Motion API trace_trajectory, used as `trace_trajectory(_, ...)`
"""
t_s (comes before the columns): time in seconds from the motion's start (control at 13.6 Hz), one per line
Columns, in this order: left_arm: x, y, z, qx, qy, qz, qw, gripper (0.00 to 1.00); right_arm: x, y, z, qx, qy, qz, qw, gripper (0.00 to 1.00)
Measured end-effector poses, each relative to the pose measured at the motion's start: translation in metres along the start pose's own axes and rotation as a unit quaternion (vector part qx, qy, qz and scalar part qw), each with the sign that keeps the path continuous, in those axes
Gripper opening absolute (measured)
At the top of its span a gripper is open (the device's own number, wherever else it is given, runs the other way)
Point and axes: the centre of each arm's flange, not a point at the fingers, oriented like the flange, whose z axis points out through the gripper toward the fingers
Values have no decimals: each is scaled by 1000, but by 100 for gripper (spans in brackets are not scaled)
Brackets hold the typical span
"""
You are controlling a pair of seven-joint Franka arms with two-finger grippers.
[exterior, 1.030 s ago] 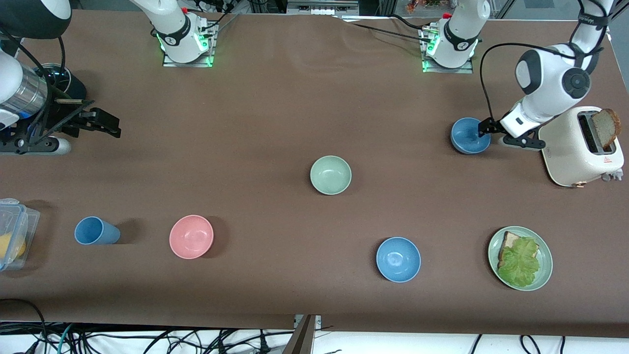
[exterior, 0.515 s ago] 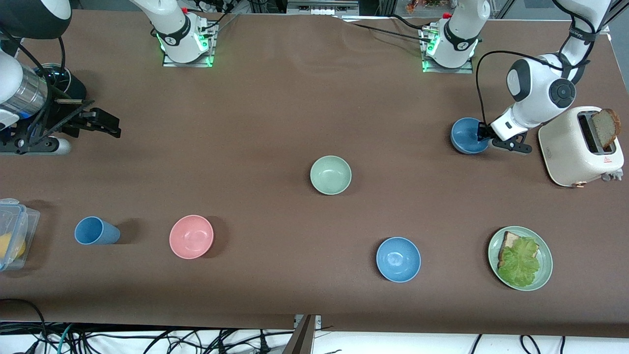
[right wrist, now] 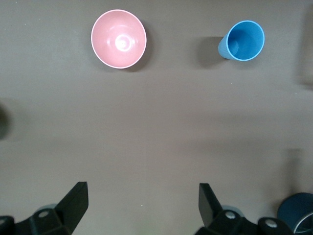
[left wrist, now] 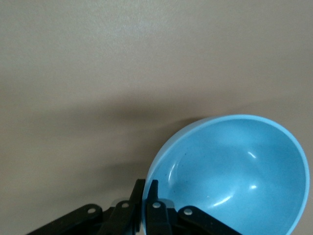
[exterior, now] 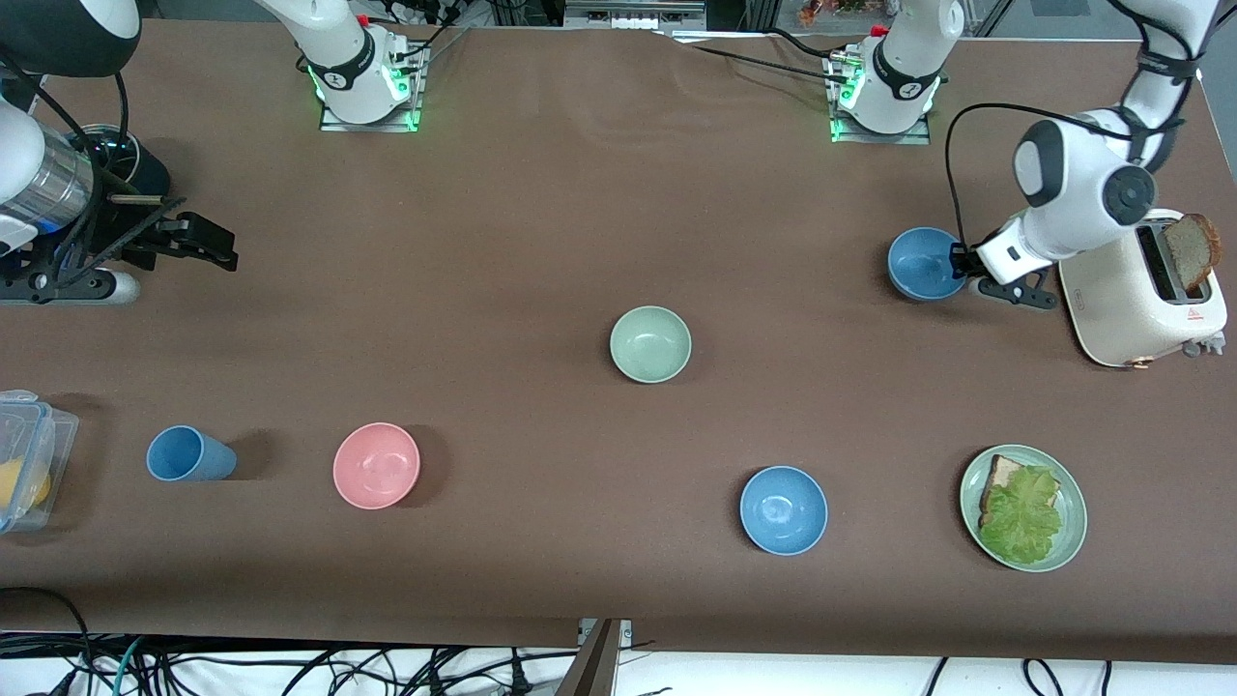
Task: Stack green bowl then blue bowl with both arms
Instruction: 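Carry the blue bowl over the green bowl and lower it inside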
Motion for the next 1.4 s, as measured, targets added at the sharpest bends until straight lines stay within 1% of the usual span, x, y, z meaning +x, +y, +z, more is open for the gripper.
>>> trace_trajectory(0.07,17,6,-31,-21,-13,0,1000,5,0,0,0,0,0,0,1000,100)
trace_trajectory(0.15,35,21,-66,-40,-16,6,999,5,0,0,0,0,0,0,1000,100)
trace_trajectory(0.22,54,42,-99,-48,-12,12,999,5,0,0,0,0,0,0,1000,100)
trace_trajectory(0.37,91,96,-147,-42,-5,9,999,5,0,0,0,0,0,0,1000,100)
trace_trajectory(0.52,124,159,-168,-35,0,10,999,5,0,0,0,0,0,0,1000,100)
trace_trajectory(0.74,166,262,-161,-25,0,1,1000,5,0,0,0,0,0,0,1000,100)
trace_trajectory(0.96,187,374,-119,-11,-16,-12,1000,5,0,0,0,0,0,0,1000,100)
trace_trajectory(1.1,196,432,-83,-5,-18,-9,1000,5,0,0,0,0,0,0,1000,100)
trace_trajectory(1.25,209,450,-53,-8,-5,-12,1000,5,0,0,0,0,0,0,1000,100)
trace_trajectory(1.4,220,446,-34,-9,0,-18,1000,5,0,0,0,0,0,0,1000,100)
